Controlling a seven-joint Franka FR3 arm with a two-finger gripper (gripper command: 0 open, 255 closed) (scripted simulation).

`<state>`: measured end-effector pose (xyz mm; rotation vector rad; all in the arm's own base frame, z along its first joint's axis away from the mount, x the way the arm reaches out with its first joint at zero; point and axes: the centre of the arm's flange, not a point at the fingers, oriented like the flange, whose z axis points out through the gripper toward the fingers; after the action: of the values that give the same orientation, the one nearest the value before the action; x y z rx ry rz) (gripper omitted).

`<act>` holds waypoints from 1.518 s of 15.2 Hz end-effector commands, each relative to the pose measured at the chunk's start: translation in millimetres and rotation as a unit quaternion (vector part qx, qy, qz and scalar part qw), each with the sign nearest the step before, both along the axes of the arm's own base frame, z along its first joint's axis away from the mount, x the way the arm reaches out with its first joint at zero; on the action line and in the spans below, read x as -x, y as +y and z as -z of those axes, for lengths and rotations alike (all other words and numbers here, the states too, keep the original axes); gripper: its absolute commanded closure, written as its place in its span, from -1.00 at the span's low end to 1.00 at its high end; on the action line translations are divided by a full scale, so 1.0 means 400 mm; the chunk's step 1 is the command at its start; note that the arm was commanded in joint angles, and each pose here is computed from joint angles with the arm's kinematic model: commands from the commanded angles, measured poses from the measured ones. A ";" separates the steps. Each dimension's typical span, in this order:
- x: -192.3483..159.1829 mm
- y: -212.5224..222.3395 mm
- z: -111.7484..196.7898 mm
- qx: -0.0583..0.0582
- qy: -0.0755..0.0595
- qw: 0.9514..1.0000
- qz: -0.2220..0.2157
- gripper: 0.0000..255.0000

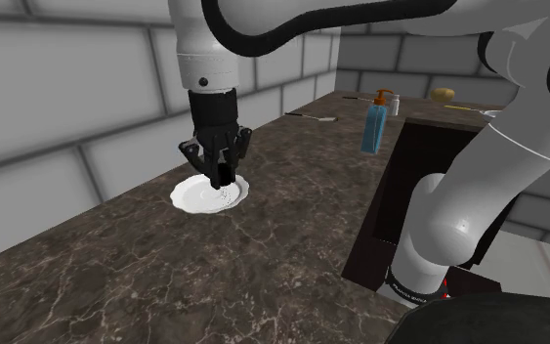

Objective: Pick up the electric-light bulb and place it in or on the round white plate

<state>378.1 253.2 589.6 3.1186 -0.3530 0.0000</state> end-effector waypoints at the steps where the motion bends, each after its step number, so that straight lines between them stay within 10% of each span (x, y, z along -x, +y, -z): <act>1: 0.002 0.001 -0.027 0.000 0.000 1.000 0.000 1.00; 23: -0.388 -0.243 -0.098 0.000 0.000 1.000 0.000 1.00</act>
<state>532.0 156.6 633.1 3.1183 -0.3533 -0.0011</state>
